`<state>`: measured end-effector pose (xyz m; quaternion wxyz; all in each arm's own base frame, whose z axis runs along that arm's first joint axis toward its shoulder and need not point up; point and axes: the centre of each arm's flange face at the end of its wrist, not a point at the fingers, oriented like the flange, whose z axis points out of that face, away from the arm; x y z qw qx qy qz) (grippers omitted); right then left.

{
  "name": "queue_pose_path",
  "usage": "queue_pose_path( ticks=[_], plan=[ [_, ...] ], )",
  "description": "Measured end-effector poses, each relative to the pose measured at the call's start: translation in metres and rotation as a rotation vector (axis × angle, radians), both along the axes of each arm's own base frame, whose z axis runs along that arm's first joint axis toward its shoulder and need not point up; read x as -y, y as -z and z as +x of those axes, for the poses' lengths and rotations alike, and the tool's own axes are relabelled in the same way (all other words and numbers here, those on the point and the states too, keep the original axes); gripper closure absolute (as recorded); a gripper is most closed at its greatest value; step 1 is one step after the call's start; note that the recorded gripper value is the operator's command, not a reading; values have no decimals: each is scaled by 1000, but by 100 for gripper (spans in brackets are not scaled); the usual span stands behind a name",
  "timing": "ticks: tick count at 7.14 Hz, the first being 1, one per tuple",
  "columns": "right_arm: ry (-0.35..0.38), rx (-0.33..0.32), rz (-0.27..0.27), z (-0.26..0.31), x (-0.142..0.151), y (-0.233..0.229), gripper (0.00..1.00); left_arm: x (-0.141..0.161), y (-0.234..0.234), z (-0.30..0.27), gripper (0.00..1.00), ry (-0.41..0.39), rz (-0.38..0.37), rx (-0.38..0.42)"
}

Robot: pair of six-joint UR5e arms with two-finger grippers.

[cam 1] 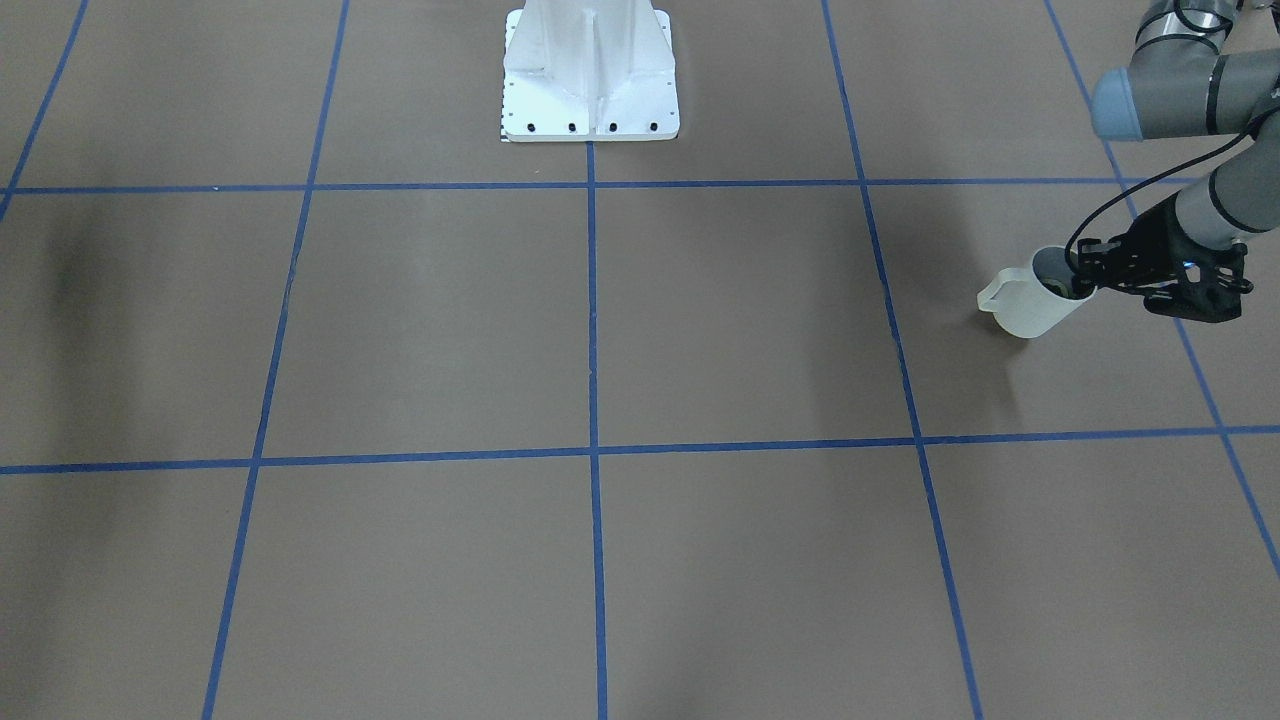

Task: Left arm hands cup to right arm to dump lemon

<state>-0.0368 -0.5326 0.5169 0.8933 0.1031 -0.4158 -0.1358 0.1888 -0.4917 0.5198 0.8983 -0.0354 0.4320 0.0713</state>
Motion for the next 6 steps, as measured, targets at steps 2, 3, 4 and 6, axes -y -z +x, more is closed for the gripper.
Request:
queue_pose_path(
  ticks=[2, 3, 4, 6],
  plan=[
    [-93, 88, 4, -38, -1, 23, 0, 59, 116, 37, 100, 119, -116, -31],
    [-147, 120, 21, -73, -1, 41, 0, 80, 168, 66, 100, 161, -178, -36],
    [-215, 143, 59, -111, 0, 64, 0, 95, 210, 101, 100, 184, -233, -36],
    [-354, 186, 161, -188, 2, 125, 0, 128, 294, 174, 100, 235, -348, -33]
  ],
)
